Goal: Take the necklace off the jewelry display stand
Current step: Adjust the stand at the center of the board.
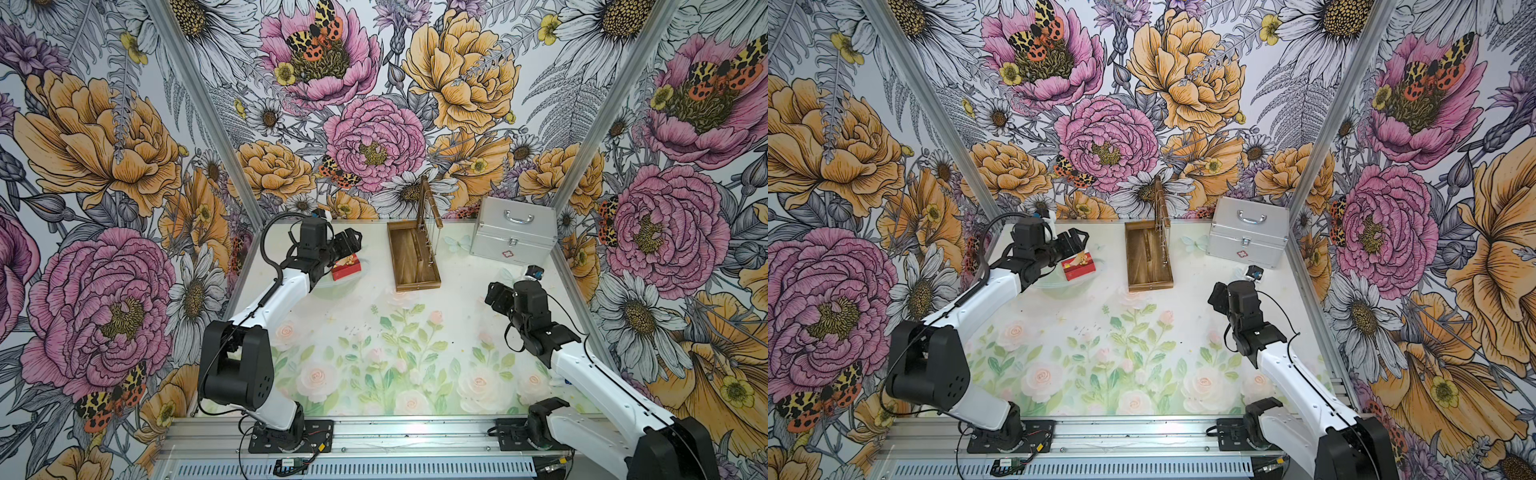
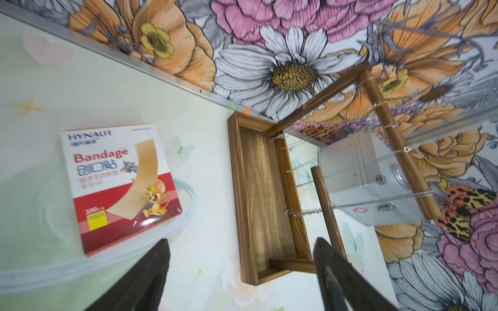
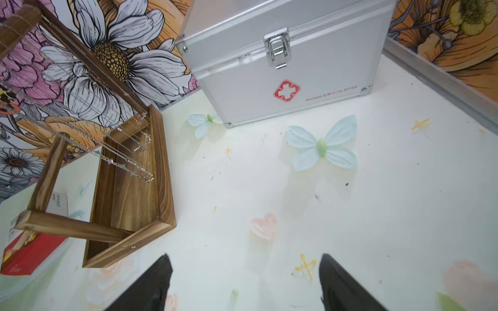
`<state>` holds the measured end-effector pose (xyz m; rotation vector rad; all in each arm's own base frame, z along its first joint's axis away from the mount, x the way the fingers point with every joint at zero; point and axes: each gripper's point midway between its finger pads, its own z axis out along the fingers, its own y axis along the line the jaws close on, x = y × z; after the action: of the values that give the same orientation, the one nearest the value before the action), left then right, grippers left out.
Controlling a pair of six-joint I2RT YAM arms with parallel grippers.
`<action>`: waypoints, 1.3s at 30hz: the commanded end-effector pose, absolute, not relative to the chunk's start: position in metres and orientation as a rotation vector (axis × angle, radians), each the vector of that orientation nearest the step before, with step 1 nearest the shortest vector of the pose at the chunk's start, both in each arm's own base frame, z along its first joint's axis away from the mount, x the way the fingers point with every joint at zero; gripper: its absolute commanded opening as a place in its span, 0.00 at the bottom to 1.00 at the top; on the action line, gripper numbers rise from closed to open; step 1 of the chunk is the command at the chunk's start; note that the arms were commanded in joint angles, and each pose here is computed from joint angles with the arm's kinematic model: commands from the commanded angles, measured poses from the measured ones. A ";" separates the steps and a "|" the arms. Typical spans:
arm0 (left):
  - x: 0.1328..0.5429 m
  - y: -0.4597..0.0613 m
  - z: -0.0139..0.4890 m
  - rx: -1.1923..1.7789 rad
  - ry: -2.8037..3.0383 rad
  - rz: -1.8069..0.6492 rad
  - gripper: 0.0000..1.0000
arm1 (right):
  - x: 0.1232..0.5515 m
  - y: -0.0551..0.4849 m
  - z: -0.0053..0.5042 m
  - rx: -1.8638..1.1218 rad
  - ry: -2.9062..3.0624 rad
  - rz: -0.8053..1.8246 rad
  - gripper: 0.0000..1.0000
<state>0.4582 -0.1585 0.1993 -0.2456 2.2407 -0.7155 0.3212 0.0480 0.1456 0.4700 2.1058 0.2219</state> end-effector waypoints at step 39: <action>0.434 -0.329 0.044 -0.516 2.767 -0.794 0.71 | 0.339 0.055 0.141 0.405 2.095 0.062 0.84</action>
<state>0.4323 -0.3164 0.0447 -0.4975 2.7752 -0.7839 0.3311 0.0566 0.1263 0.3976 2.1288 0.0904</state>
